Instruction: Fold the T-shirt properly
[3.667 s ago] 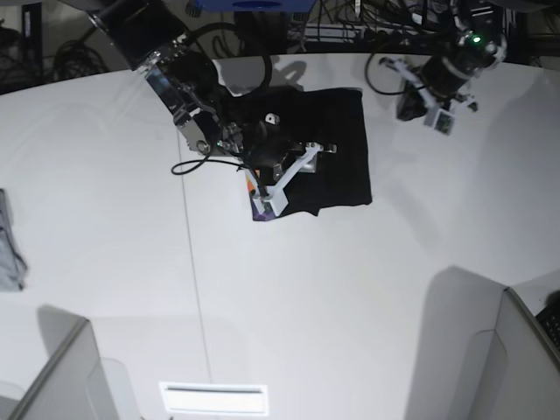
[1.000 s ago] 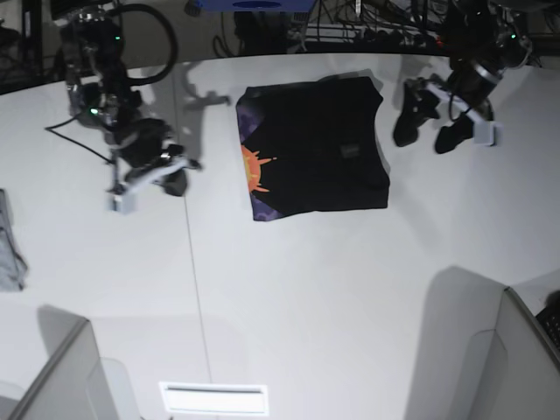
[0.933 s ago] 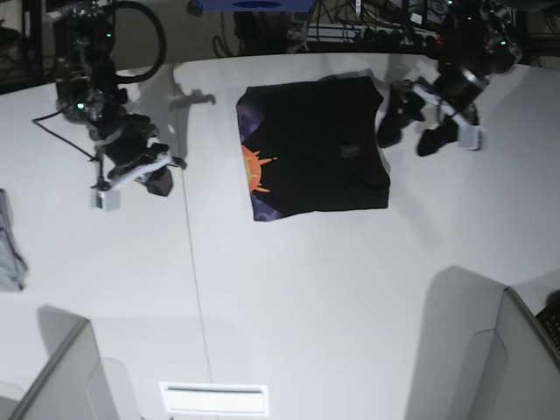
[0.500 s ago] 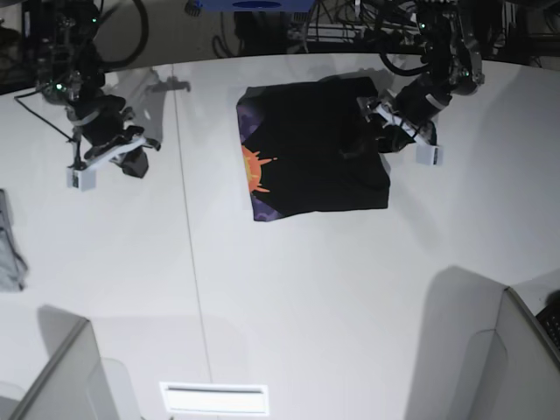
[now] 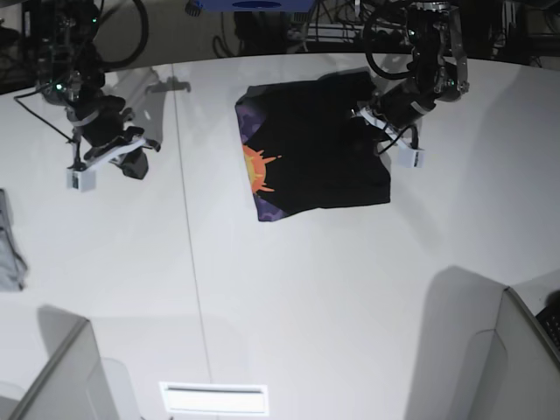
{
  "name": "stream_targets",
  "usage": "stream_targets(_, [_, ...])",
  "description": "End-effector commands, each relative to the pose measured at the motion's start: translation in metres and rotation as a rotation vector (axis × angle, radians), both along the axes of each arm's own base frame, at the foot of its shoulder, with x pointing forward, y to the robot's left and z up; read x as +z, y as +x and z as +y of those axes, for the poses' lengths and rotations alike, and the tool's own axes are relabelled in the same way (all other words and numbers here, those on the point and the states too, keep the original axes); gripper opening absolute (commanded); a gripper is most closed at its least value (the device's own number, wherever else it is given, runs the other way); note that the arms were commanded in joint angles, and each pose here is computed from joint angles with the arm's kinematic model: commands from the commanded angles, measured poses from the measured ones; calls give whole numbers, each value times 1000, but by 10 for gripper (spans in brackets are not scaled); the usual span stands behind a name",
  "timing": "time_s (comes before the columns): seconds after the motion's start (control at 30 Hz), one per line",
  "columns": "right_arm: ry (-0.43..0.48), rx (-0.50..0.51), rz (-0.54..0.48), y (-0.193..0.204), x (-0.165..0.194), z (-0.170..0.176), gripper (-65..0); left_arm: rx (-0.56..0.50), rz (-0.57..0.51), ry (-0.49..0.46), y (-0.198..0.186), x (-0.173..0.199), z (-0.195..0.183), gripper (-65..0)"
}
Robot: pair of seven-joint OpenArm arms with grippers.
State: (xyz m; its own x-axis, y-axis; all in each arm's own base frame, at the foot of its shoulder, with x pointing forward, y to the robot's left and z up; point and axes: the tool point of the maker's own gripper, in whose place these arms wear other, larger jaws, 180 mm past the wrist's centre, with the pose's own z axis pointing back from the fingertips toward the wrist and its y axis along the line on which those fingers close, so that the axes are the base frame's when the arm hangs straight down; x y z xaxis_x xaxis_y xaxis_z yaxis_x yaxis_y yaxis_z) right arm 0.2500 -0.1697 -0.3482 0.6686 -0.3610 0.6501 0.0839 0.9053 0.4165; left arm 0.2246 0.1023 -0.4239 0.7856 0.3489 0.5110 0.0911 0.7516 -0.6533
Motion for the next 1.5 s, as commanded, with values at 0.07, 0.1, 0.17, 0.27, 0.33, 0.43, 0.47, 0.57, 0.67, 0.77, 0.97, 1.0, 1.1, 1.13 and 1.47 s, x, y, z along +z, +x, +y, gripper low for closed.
stream_targets(0.07, [-9,-3,-45,7,10,-4,-650,53,12,6,7,3,8,-650])
stream_targets(0.1, [-9,-5,-45,7,10,-4,-650,64,21,8,7,2,10,-650])
stream_targets(0.17, [-9,-5,-45,7,10,-4,-650,74,30,11,7,1,12,-650])
stream_targets(0.27, [-9,-5,-45,7,10,-4,-650,55,50,46,5,-2,18,-650])
stream_targets(0.33, [-9,-5,-44,7,10,-5,-650,19,75,81,2,-7,20,-650])
stream_targets(0.43, [-13,-10,-43,6,10,-7,-650,-32,104,129,-4,-12,22,-650])
stream_targets(0.47, [-19,-26,-40,4,9,-13,-650,-44,108,141,-4,-13,23,-650])
stream_targets(0.57, [-15,-105,-42,1,10,-31,-650,-94,98,181,2,-10,26,-650])
stream_targets(0.67, [-22,-203,-36,-6,8,-58,-650,-152,79,223,8,-6,29,-650])
stream_targets(0.77, [-35,-257,-4,-18,-1,-76,-650,-225,62,274,10,-2,31,-650])
stream_targets(0.97, [-43,-301,81,-41,-25,-91,-650,-451,12,488,21,-5,30,-650])
stream_targets(1.0, [-44,-302,90,-44,-27,-91,-650,-485,1,523,23,-7,27,-650])
stream_targets(1.1, [-43,-306,108,-50,-32,-91,-650,-585,-32,640,24,-13,24,-650])
stream_targets(1.13, [-44,-306,114,-52,-34,-91,-650,-618,-45,676,25,-15,22,-650])
stream_targets(1.47, [-39,-306,171,-72,-47,-88,-650,-860,-205,930,47,-13,2,-650])
